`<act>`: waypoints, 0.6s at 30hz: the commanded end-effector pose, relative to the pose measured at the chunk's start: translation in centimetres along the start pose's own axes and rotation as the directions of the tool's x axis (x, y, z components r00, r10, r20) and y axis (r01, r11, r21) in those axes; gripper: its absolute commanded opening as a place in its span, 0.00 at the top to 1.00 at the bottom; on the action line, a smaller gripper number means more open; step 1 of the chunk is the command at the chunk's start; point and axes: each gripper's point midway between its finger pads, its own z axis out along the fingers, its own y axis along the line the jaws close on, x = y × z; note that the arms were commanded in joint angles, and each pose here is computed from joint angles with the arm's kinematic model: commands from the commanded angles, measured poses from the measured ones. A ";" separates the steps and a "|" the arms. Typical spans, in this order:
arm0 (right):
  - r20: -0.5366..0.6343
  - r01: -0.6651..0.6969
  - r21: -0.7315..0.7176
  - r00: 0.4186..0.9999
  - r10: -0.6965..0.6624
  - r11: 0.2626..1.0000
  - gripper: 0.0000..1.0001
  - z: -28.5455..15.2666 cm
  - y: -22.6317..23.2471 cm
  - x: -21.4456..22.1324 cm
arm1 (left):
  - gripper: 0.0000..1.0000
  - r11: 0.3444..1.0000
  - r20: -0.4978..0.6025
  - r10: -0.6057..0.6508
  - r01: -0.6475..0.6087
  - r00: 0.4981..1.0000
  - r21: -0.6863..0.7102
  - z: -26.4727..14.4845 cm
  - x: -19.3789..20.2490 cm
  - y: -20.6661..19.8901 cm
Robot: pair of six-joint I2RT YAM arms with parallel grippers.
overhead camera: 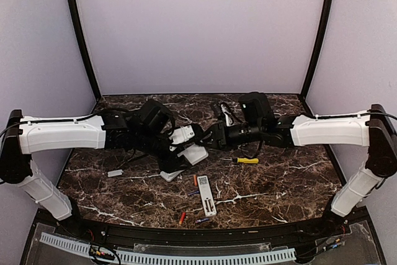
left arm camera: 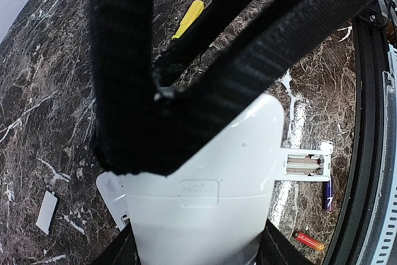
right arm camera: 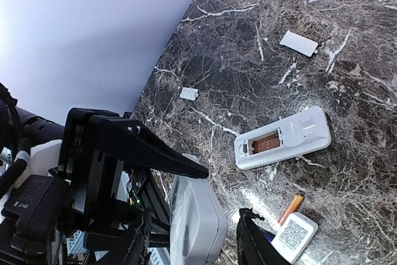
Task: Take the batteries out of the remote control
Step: Pass from the left arm to the right
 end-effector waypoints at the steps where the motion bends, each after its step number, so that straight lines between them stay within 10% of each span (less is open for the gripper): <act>1: -0.030 -0.028 -0.036 0.999 0.027 0.999 0.56 0.9 0.2 0.8 | 0.70 1.000 0.012 -0.009 0.009 1.000 -0.025 -0.4 -0.8 0.4; 13: -0.014 -0.121 -0.161 0.993 0.120 0.980 0.86 1.9 1.2 0.9 | 0.65 0.998 0.028 -0.034 0.036 0.999 -0.050 -0.7 -1.1 0.9; 18: 0.107 -0.106 -0.120 0.987 0.119 0.987 1.00 0.2 0.6 -0.5 | 0.08 0.992 0.108 -0.088 0.098 0.990 -0.082 -2.3 -2.9 1.8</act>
